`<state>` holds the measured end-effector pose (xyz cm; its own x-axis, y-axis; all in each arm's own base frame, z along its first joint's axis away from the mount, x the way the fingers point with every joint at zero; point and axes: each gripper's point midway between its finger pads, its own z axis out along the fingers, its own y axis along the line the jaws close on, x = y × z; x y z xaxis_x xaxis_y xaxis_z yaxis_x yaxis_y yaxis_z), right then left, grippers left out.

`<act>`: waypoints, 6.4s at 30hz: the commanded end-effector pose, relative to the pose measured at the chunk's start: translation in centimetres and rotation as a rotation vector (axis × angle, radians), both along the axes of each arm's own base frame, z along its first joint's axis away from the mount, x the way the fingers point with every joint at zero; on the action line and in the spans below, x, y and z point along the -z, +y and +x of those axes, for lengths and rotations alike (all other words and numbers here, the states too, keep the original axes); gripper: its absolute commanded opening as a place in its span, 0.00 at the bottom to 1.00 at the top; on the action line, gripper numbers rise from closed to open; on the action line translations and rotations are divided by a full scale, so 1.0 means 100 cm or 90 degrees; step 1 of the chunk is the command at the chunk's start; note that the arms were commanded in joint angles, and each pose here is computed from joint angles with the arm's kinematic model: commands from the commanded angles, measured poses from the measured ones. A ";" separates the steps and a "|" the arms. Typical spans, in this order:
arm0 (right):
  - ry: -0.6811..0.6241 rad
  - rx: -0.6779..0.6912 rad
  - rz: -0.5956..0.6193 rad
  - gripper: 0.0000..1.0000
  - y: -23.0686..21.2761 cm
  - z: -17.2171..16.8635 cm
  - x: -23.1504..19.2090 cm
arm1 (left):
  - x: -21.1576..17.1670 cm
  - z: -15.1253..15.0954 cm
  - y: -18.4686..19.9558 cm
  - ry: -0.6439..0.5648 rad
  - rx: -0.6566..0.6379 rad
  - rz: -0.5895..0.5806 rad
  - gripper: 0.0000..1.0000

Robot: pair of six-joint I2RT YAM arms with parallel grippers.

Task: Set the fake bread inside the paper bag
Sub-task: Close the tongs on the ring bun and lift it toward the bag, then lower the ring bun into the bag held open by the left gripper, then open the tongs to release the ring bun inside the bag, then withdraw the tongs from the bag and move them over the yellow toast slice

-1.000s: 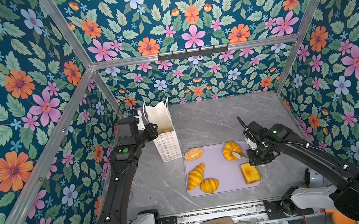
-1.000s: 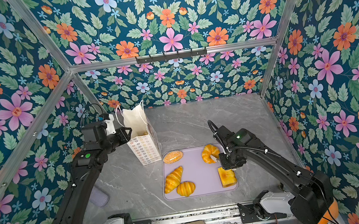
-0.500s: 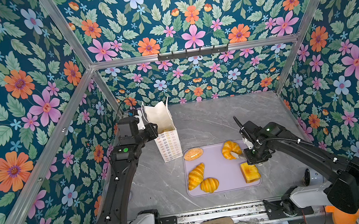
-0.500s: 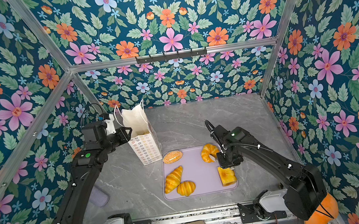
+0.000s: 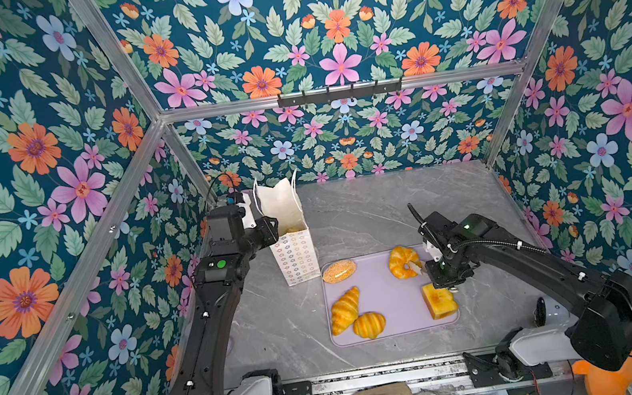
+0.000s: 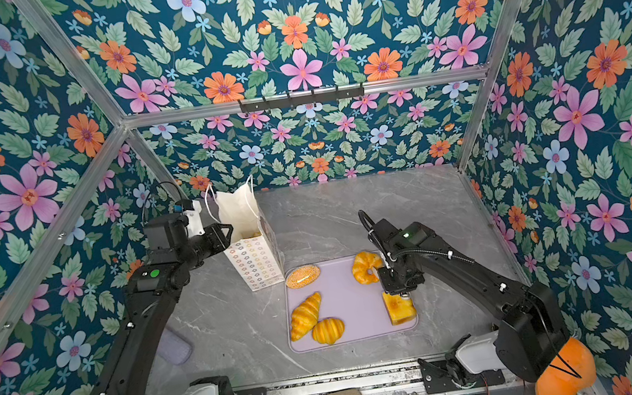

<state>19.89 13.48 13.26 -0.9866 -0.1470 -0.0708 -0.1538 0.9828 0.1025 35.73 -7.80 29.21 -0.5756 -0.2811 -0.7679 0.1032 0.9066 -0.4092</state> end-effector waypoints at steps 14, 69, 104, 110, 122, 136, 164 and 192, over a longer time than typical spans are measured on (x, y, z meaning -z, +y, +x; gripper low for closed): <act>-0.115 -0.026 0.037 0.08 -0.002 0.007 -0.063 | -0.008 0.002 -0.002 -0.020 0.005 -0.002 0.40; -0.383 -0.307 0.233 0.05 0.259 0.089 -0.225 | -0.003 -0.001 0.009 0.004 -0.037 0.035 0.09; -0.348 -0.296 0.084 0.04 0.239 0.104 -0.178 | -0.005 0.002 0.006 0.007 -0.031 0.030 0.05; -0.333 -0.307 0.087 0.04 0.242 0.101 -0.173 | -0.006 0.003 0.005 0.007 -0.029 0.029 0.15; -0.324 -0.310 0.068 0.05 0.248 0.102 -0.161 | -0.002 0.004 0.002 0.015 -0.018 0.028 0.30; -0.328 -0.320 0.084 0.20 0.260 0.097 -0.160 | 0.003 0.004 0.006 0.026 -0.030 0.036 0.36; -0.361 -0.358 0.194 0.34 0.268 0.064 -0.213 | 0.009 0.002 0.010 0.034 -0.043 0.047 0.35; -0.361 -0.242 0.149 0.32 0.092 -0.026 -0.221 | 0.009 0.002 0.010 0.026 -0.040 0.046 0.35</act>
